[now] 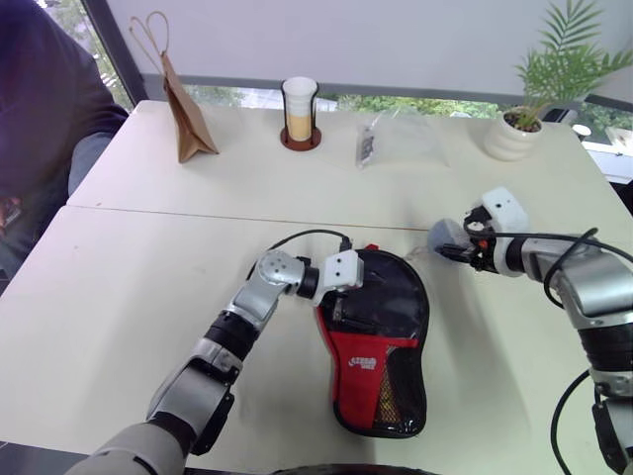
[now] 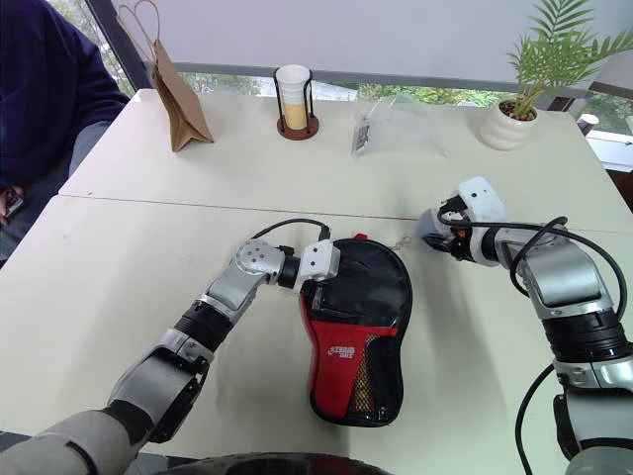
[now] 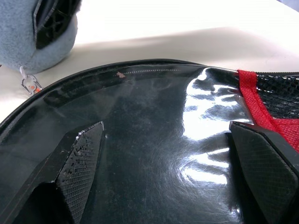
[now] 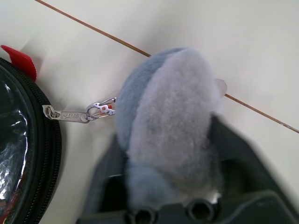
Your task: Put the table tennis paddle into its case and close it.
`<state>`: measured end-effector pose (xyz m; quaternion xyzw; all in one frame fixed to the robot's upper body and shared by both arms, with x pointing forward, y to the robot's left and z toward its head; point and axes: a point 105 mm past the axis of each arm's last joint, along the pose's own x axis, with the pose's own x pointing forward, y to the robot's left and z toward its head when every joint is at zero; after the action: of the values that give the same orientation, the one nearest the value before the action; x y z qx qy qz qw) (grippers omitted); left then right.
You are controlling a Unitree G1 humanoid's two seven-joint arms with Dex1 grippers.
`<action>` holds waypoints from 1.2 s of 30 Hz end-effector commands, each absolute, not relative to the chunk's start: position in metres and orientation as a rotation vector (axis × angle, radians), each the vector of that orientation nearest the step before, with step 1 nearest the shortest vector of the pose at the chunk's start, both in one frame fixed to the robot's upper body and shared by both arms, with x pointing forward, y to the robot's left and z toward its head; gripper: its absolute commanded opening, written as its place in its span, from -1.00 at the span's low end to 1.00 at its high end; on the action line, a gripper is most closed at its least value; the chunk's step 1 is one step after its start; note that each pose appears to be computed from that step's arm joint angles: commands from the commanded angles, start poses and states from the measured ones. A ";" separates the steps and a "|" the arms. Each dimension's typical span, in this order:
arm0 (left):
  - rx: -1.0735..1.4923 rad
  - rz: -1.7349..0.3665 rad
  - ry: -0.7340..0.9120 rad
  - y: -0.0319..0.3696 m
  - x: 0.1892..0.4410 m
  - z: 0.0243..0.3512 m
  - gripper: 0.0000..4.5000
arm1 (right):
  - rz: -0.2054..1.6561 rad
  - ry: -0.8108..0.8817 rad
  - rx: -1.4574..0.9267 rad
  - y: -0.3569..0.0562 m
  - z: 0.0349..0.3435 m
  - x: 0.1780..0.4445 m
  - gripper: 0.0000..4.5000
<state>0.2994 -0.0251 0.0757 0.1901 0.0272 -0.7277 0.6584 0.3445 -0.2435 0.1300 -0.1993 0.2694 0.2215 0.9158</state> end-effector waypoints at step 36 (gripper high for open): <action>0.501 -1.661 0.240 -0.015 0.290 0.035 1.00 | 0.805 0.841 -0.436 -0.206 0.116 0.139 -1.00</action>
<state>0.2964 -0.0289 0.0693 0.1965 0.0351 -0.7274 0.6565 0.1422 -0.2135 0.1106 -0.1959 0.4046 0.3539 0.8201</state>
